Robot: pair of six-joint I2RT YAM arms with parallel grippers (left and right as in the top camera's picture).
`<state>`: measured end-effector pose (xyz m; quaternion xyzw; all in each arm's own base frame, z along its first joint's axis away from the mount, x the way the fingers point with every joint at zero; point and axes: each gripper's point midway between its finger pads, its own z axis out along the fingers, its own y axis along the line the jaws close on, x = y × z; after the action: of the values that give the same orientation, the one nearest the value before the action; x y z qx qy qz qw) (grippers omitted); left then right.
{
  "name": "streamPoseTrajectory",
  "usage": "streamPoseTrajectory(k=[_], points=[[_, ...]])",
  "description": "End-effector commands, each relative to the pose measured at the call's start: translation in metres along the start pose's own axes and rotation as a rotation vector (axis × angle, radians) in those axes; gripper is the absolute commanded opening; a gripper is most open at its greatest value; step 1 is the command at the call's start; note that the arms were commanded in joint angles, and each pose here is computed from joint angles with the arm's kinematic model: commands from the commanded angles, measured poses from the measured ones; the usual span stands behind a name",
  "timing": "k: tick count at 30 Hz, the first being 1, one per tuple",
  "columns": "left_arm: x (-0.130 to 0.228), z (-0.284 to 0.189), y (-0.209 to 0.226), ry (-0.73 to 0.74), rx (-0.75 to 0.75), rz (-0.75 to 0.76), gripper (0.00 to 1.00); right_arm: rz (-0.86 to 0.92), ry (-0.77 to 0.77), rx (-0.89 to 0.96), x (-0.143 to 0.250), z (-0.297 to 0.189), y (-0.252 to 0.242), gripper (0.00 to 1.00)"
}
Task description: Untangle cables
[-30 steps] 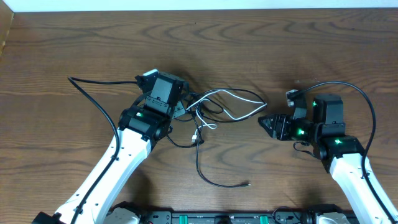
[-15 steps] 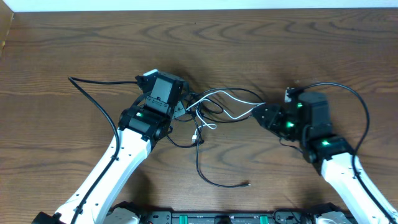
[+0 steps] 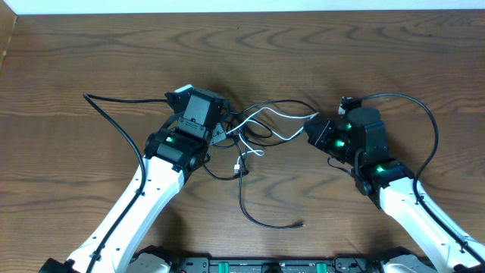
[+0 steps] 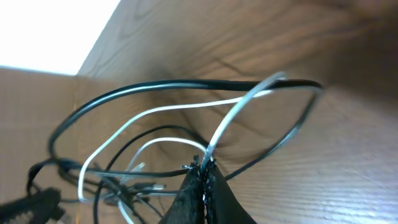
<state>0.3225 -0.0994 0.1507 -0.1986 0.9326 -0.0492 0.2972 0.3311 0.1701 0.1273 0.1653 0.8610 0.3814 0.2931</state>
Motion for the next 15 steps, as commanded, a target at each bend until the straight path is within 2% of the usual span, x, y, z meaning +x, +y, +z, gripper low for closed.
streamPoseTrajectory(k=[1, 6, 10, 13, 15], points=[[-0.006, -0.006, -0.002, -0.018, 0.011, -0.011, 0.08, -0.139, 0.051, -0.124, 0.009, -0.006, 0.027, 0.01], [-0.004, -0.006, 0.001, -0.010, 0.003, -0.007, 0.08, -0.408, 0.046, -0.389, 0.013, -0.032, 0.084, 0.01], [-0.002, -0.006, 0.003, -0.001, -0.006, -0.004, 0.08, -0.430, 0.014, -0.406, 0.010, -0.045, 0.093, 0.02], [-0.002, -0.006, 0.003, -0.002, -0.006, -0.004, 0.08, -0.318, 0.040, -0.308, 0.012, -0.038, 0.073, 0.35], [-0.002, -0.005, 0.002, -0.003, -0.004, -0.005, 0.08, -0.197, 0.062, -0.186, 0.015, -0.029, 0.047, 0.41]])
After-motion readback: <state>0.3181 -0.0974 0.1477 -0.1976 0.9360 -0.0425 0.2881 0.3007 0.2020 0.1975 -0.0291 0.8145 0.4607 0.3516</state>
